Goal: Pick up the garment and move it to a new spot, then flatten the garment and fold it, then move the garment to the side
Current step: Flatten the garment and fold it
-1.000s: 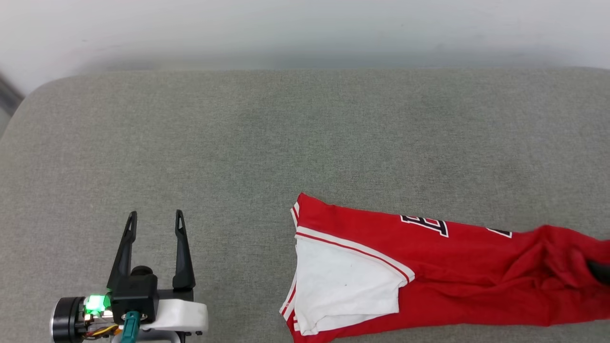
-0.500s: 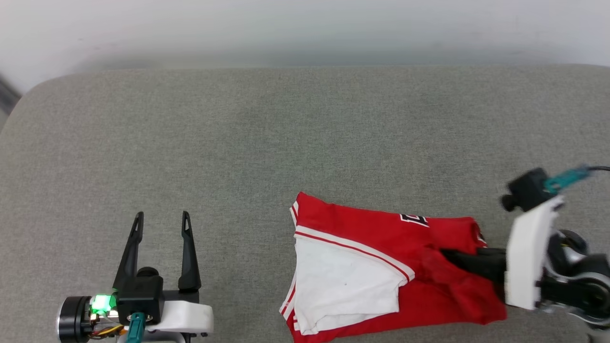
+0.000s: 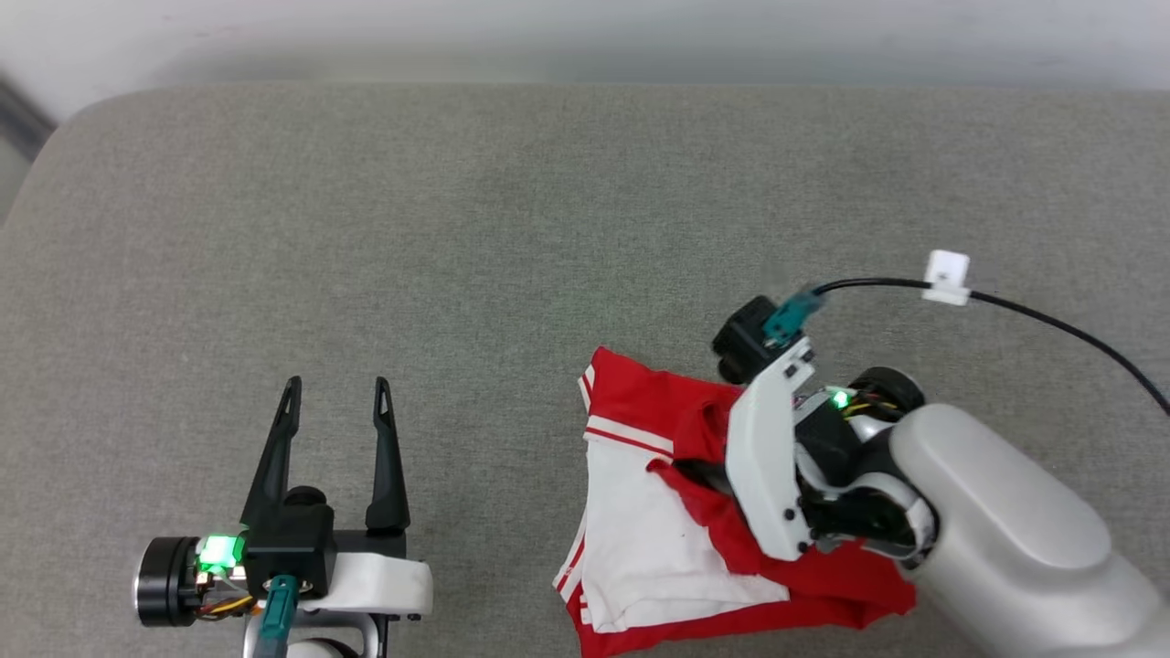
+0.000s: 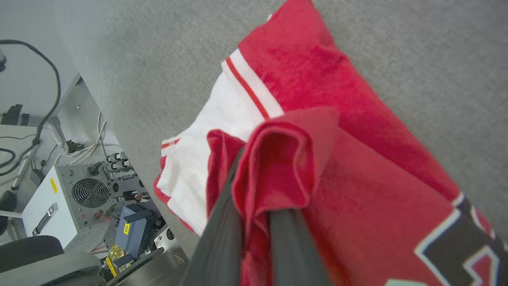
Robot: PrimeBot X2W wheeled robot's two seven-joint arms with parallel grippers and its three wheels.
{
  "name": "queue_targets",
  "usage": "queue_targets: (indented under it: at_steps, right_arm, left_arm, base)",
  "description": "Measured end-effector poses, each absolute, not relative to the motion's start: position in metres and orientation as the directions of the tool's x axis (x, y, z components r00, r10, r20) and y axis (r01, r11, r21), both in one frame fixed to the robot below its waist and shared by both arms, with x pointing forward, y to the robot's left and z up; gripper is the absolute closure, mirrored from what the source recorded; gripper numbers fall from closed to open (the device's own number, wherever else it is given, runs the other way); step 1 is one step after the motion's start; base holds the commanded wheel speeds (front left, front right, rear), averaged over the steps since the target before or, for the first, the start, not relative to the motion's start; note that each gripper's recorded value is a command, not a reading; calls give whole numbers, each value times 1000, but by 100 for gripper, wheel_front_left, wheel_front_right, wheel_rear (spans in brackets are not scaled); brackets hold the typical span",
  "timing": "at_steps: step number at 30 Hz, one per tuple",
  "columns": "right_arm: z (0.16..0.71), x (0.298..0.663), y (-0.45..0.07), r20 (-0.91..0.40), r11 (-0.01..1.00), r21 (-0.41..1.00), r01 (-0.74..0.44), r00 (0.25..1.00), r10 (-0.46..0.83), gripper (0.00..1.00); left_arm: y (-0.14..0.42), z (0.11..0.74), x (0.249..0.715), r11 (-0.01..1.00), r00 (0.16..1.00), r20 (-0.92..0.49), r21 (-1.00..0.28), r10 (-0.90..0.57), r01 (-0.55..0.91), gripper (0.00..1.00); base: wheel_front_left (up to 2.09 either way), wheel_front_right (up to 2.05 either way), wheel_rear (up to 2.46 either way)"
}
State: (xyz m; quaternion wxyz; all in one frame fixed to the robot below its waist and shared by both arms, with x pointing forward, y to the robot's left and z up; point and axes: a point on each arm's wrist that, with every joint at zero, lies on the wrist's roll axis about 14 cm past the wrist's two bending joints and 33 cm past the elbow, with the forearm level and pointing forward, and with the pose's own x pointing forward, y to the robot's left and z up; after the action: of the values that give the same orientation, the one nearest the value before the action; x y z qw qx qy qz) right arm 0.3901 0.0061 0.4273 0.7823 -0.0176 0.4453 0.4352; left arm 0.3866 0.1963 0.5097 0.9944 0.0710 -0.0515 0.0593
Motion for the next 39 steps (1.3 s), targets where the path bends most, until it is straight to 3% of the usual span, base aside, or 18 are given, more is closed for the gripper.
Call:
queue_targets:
  at_steps: [4, 11, 12, 13, 16, 20, 23, 26, 31, 39]
  right_arm:
    - [400, 382, 13, -764, 608, 323, -725, 179, 620, 100]
    - [384, 381, 11, -769, 615, 293, -732, 202, 607, 100]
    - [387, 382, 11, -758, 615, 294, -732, 214, 616, 71]
    - [392, 384, 10, -741, 614, 289, -734, 235, 629, 0]
    - [419, 399, 6, -662, 621, 257, -741, 333, 672, 0]
    - [478, 434, -13, -446, 670, 192, -717, 544, 710, 0]
    - [525, 469, -55, -232, 766, 87, -637, 735, 637, 0]
    - [552, 481, -95, -62, 846, 39, -532, 844, 533, 0]
    - [565, 477, -157, 104, 936, -16, -350, 931, 350, 0]
    - [558, 440, -194, 179, 983, -13, -185, 967, 184, 0]
  left_arm:
    - [197, 506, 388, 983, 988, 100, 132, 115, -128, 0]
    - [198, 504, 388, 983, 988, 93, 129, 121, -132, 0]
    - [197, 504, 388, 983, 988, 94, 129, 121, -132, 0]
    - [198, 505, 387, 983, 988, 97, 129, 122, -134, 0]
    - [198, 509, 383, 983, 987, 106, 128, 121, -134, 0]
    - [196, 515, 380, 984, 986, 122, 125, 112, -127, 0]
    - [192, 519, 378, 986, 986, 134, 121, 97, -113, 0]
    - [188, 522, 376, 988, 986, 142, 118, 85, -102, 0]
    - [181, 526, 374, 990, 986, 156, 114, 59, -78, 0]
    - [175, 529, 370, 992, 986, 163, 106, 45, -63, 0]
  base:
    - [0, 0, 0]
    - [0, 0, 0]
    - [0, 0, 0]
    - [0, 0, 0]
    - [0, 0, 0]
    - [0, 0, 0]
    - [0, 0, 0]
    - [0, 0, 0]
    - [0, 0, 0]
    - [0, 0, 0]
